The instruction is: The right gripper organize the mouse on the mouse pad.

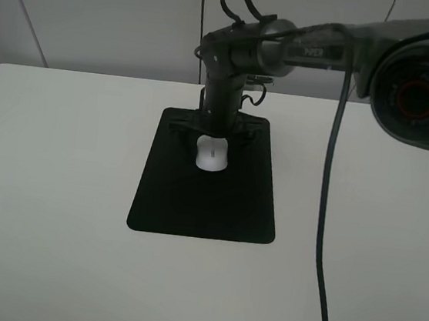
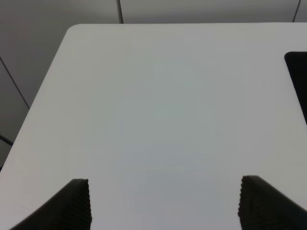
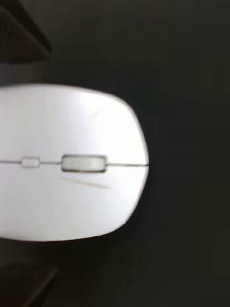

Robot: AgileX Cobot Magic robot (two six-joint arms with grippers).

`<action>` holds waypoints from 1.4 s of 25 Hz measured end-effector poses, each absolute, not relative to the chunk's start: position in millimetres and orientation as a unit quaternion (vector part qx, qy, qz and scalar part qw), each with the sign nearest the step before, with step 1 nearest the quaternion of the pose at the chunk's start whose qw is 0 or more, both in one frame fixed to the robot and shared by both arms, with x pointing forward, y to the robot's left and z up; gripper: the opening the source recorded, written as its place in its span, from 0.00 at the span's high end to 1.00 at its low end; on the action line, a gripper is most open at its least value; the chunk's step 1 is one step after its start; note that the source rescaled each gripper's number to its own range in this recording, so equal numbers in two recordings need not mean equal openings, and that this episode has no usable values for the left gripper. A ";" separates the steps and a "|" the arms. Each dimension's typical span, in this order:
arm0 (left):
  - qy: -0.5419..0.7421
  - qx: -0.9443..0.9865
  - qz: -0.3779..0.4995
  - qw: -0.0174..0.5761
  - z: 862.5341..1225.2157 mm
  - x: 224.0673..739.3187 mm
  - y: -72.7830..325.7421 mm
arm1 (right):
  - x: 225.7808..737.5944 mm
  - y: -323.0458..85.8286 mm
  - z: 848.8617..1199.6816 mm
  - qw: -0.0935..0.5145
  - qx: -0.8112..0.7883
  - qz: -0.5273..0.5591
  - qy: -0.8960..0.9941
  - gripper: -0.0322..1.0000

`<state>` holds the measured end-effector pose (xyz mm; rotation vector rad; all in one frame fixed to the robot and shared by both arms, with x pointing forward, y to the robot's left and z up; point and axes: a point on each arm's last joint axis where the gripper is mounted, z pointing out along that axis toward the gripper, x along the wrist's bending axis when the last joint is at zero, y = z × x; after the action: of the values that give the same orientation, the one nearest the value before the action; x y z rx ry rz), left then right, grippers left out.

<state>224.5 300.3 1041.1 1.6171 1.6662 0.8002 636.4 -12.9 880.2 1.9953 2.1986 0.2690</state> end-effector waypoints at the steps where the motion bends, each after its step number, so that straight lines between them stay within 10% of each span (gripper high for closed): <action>1: 0.639 0.620 0.307 0.336 1041.1 224.5 300.3 | 637.3 -12.2 885.1 0.081 0.667 0.094 0.734 0.00; 20: 0.639 0.620 0.307 0.336 1041.1 224.5 300.3 | 635.1 -46.7 964.3 0.076 0.616 0.082 0.780 0.00; 35: 0.639 0.620 0.307 0.336 1041.1 224.5 300.3 | 608.1 -179.8 975.4 0.024 0.699 0.077 0.711 0.00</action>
<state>224.5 300.3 1041.1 1.6171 1.6662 0.8002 608.1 -179.8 975.4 2.1626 2.1999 0.2392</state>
